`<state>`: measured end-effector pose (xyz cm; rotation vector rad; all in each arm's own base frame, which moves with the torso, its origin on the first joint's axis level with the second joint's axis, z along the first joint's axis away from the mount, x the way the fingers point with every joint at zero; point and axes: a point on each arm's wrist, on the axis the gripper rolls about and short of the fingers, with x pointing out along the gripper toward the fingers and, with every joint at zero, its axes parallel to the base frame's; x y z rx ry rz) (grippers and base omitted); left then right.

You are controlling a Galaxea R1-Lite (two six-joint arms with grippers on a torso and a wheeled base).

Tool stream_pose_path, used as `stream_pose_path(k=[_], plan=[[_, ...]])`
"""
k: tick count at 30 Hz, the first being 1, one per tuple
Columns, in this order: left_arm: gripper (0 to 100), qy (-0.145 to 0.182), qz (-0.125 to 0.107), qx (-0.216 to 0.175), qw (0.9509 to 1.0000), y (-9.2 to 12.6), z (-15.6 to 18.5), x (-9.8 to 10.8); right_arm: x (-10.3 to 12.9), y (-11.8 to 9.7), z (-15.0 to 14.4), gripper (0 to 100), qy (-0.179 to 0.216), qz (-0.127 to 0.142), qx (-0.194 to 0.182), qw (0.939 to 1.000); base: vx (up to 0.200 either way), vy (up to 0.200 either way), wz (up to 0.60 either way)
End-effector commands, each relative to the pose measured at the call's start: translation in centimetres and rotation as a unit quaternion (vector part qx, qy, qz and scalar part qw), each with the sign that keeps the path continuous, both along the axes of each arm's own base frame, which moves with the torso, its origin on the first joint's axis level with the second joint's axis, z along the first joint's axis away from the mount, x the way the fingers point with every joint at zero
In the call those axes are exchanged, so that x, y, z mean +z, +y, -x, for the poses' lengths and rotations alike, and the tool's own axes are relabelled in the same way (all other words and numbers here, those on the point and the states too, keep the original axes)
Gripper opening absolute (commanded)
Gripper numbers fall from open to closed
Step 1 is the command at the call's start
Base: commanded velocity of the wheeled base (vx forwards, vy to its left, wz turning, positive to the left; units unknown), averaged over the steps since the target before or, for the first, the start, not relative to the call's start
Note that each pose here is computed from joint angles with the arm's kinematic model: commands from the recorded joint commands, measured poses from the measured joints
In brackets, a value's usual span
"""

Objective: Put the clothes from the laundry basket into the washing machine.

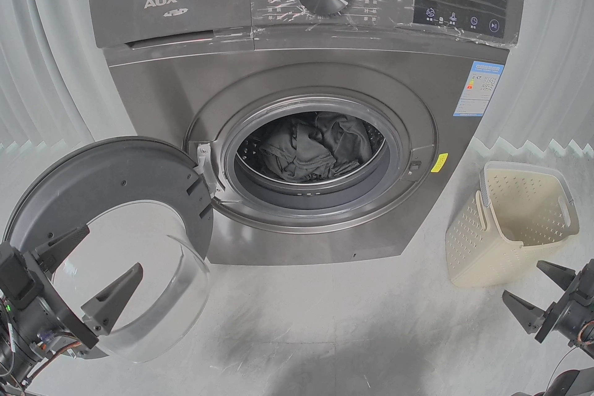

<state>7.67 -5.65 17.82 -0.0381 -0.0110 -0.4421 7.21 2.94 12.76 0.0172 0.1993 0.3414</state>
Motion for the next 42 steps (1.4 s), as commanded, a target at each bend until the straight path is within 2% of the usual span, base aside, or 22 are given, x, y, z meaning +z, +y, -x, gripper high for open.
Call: stream_pose_path(k=[1,4,6,7,9,11,13,16,19,21,25,28,29,30,31,33,34,35,36,38,40,42], plan=[[100,-0.033,0.016,0.031,0.9988,2.3,2.1,-0.5,0.0,-1.6,2.9,100,-0.053,-0.007,-0.034,0.998,-0.2,0.0,0.0],[100,-0.045,0.02,0.05,0.9975,3.0,2.7,-0.7,-0.1,-1.9,3.5,100,-0.063,-0.004,-0.051,0.9968,0.0,0.0,0.0],[100,-0.061,0.013,0.079,0.9949,3.9,3.6,-1.2,0.2,-2.3,4.3,100,-0.082,-0.001,-0.073,0.994,0.0,0.0,0.0],[100,-0.065,0.005,0.101,0.9927,4.4,4.0,-1.6,0.4,-2.5,4.6,100,-0.093,0.0,-0.086,0.992,0.0,0.0,0.0],[100,-0.071,0.004,0.118,0.9905,4.7,4.5,-1.9,0.5,-2.6,4.9,100,-0.101,-0.001,-0.095,0.9903,0.0,0.0,0.0],[100,-0.081,0.007,0.151,0.9851,5.3,5.3,-2.3,0.4,-2.7,5.5,100,-0.116,-0.004,-0.109,0.9873,0.0,0.0,0.0],[100,-0.078,0.004,0.168,0.9827,5.5,5.7,-2.7,0.3,-2.8,5.8,100,-0.125,-0.007,-0.111,0.9859,0.0,0.0,0.0],[100,-0.07,-0.005,0.207,0.9758,5.9,6.5,-3.8,-0.7,-3.0,6.7,100,-0.139,-0.009,-0.117,0.9833,0.0,0.0,0.0],[100,-0.065,-0.008,0.231,0.9707,6.0,7.0,-4.6,-1.7,-3.1,8.0,100,-0.16,-0.01,-0.135,0.9778,0.0,0.0,0.0],[100,-0.068,-0.008,0.242,0.9677,6.1,7.3,-5.1,-2.3,-3.2,8.7,100,-0.163,-0.008,-0.146,0.9757,0.0,0.0,0.0],[100,-0.069,-0.007,0.271,0.9601,6.2,8.4,-6.4,-3.4,-3.1,9.0,100,-0.148,0.005,-0.163,0.9755,0.0,0.0,0.0],[100,-0.055,-0.016,0.278,0.9588,6.2,9.1,-7.7,-4.5,-3.0,9.4,100,-0.124,0.015,-0.183,0.975,0.0,0.0,0.0],[100,-0.015,-0.039,0.28,0.959,6.0,9.7,-9.4,-4.6,-3.0,9.6,100,-0.121,0.011,-0.179,0.9763,0.0,0.0,0.0],[100,-0.005,-0.04,0.28,0.9592,5.9,9.9,-9.8,-4.6,-3.0,9.5,100,-0.128,0.01,-0.184,0.9745,0.0,0.0,0.0],[100,-0.004,-0.039,0.275,0.9608,5.9,10.0,-9.7,-4.5,-3.0,9.5,100,-0.131,0.008,-0.191,0.9727,0.0,0.0,0.0],[100,-0.012,-0.036,0.276,0.9605,5.9,10.0,-9.6,-4.6,-3.1,9.5,100,-0.126,0.006,-0.204,0.9707,0.0,0.0,0.0],[100,-0.026,-0.036,0.295,0.9546,6.0,10.0,-9.5,-4.7,-3.2,9.5,100,-0.12,-0.004,-0.22,0.968,0.0,0.0,0.0],[100,-0.028,-0.036,0.309,0.9501,6.0,10.0,-9.5,-4.7,-3.2,9.5,100,-0.118,-0.012,-0.219,0.9686,0.0,0.0,0.0],[100,-0.026,-0.033,0.329,0.9435,6.1,10.0,-9.5,-4.7,-3.1,9.5,100,-0.116,-0.021,-0.213,0.9699,0.0,0.0,0.0],[100,-0.023,-0.021,0.357,0.9338,6.2,10.0,-9.5,-4.8,-3.1,9.5,100,-0.113,-0.015,-0.202,0.9729,0.0,0.0,0.0],[100,-0.023,-0.012,0.353,0.9351,6.2,10.0,-9.5,-5.1,-3.0,9.5,100,-0.103,-0.003,-0.19,0.9765,0.0,0.0,0.0],[100,-0.027,-0.012,0.328,0.9441,6.1,10.0,-9.5,-5.2,-2.9,9.5,100,-0.1,0.011,-0.166,0.9809,0.0,0.0,0.0]])
